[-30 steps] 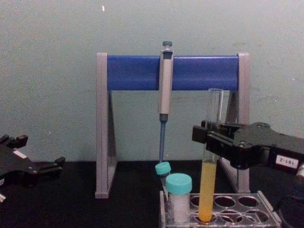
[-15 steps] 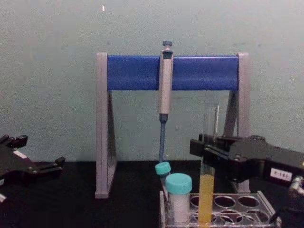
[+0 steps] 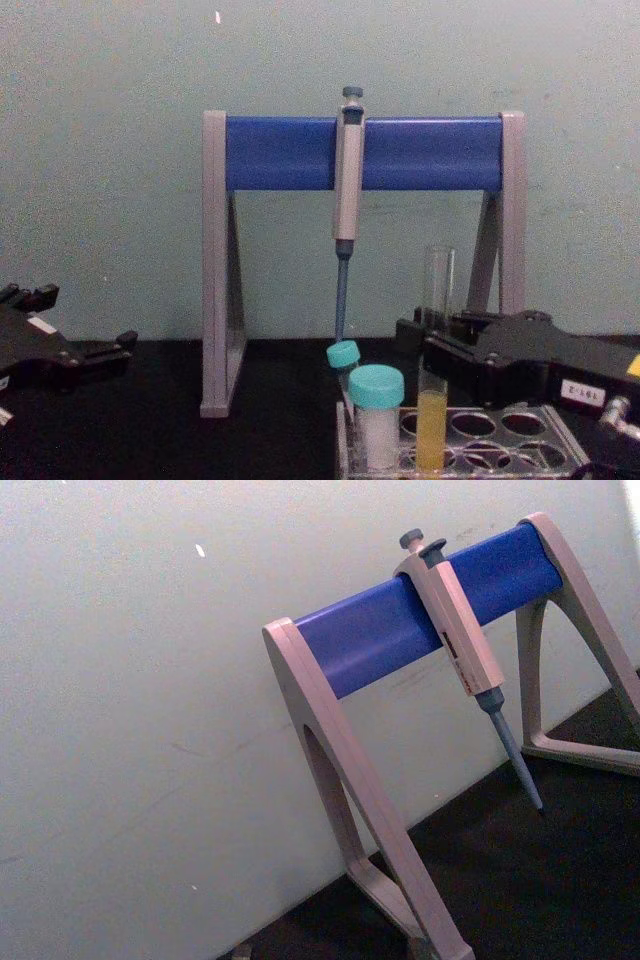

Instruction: Pick up the test tube from the test tube rack, shake it, then place it back into the test tube rack.

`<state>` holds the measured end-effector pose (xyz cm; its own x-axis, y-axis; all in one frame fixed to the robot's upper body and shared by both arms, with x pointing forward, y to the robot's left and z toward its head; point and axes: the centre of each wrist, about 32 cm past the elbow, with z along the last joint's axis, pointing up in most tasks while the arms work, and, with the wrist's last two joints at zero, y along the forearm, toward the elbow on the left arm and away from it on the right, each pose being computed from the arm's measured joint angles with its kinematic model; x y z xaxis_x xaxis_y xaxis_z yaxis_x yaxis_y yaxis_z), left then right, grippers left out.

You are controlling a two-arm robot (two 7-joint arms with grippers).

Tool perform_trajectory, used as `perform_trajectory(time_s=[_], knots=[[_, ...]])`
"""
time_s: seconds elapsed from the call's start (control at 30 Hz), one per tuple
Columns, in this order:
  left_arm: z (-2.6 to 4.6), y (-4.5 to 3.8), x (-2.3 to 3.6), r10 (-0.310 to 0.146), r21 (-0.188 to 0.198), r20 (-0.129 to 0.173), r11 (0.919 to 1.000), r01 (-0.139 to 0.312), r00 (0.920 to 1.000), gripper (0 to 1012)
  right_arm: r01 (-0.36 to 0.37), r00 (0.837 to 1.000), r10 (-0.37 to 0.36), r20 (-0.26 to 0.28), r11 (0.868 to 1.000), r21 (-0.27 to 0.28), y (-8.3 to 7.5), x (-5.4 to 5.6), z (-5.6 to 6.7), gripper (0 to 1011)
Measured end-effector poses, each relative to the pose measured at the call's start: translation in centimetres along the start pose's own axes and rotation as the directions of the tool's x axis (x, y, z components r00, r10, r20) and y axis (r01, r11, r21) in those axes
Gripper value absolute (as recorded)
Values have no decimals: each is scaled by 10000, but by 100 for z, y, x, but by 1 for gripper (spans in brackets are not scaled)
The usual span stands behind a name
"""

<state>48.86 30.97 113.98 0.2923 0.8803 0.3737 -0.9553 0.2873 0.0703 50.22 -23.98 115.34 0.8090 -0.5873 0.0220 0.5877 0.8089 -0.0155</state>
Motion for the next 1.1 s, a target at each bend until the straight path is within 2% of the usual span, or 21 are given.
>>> perform_trajectory(time_s=[1.1], knots=[[0,0,0,0,-1,0,10000,0,10000,1001,174,9998,-178,-117,9994,-305,12,-4,-63,235]])
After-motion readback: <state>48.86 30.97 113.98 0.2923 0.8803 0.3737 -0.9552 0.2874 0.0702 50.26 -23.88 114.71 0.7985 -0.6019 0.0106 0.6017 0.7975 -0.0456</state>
